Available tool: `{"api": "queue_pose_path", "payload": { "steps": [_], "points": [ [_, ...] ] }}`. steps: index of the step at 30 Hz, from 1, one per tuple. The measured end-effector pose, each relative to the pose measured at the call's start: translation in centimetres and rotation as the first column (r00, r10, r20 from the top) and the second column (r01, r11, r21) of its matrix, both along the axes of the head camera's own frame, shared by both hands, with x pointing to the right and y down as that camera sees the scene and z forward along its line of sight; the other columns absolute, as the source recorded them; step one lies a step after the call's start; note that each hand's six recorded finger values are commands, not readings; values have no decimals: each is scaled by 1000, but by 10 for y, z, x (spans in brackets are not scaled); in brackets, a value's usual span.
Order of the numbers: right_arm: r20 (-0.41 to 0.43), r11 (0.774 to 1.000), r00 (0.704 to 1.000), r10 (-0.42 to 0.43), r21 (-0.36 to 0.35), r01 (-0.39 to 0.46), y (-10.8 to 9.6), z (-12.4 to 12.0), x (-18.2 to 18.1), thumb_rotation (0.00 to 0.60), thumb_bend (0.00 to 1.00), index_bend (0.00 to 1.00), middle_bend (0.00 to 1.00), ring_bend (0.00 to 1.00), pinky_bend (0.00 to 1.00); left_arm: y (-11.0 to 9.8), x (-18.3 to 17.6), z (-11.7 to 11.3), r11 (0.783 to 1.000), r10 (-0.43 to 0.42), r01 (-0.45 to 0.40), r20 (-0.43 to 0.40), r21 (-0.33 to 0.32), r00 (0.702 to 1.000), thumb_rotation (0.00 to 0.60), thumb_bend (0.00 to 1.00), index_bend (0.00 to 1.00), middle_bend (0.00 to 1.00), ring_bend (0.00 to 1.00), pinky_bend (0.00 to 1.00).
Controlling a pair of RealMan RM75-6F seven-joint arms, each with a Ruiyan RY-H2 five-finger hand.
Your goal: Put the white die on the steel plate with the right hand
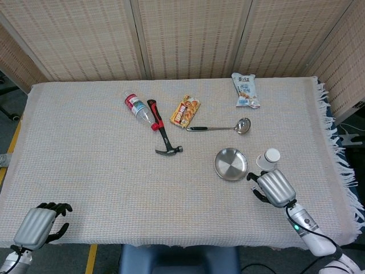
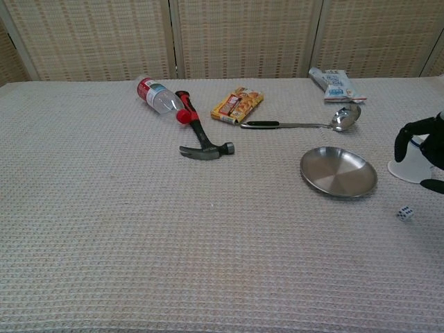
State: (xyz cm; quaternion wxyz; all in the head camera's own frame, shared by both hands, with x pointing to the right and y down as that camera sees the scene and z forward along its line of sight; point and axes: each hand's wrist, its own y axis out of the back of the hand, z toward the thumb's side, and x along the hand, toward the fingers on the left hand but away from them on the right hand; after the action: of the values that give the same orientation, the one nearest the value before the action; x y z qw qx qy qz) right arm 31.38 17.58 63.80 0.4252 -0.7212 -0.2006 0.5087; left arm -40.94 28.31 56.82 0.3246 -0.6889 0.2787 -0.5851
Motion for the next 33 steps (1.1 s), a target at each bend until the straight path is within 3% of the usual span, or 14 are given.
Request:
{"api": "queue_pose_path", "payload": {
  "steps": [5,9,13,19,33],
  "points": [
    [-78,1000,997,-20,-15,19,-6,8,-1,600,194,499,970,848,1000,0,-1,0,1000,-2,2,1,1,1000,600,336,404,471,414,436],
    [-127,999,992,-15,-47,9,-6,16,1,600,194,508,986,867,1000,-1,-1,0,1000,-5,5,1,1,1000,600,336,404,471,413,436],
    [-164,995,986,-9,-98,-7,-2,24,6,600,194,453,986,867,1000,-1,-1,1,1000,-5,5,1,-1,1000,600,336,404,471,413,436],
    [-196,985,981,-4,-169,-29,7,36,16,600,194,352,986,867,1000,-1,-2,1,1000,-8,8,2,-1,1000,600,335,404,472,414,436],
    [-196,976,980,36,-206,-77,11,55,28,600,194,402,986,867,1000,-1,-2,0,1000,-9,9,1,-1,1000,600,336,404,472,414,436]
  ]
}}
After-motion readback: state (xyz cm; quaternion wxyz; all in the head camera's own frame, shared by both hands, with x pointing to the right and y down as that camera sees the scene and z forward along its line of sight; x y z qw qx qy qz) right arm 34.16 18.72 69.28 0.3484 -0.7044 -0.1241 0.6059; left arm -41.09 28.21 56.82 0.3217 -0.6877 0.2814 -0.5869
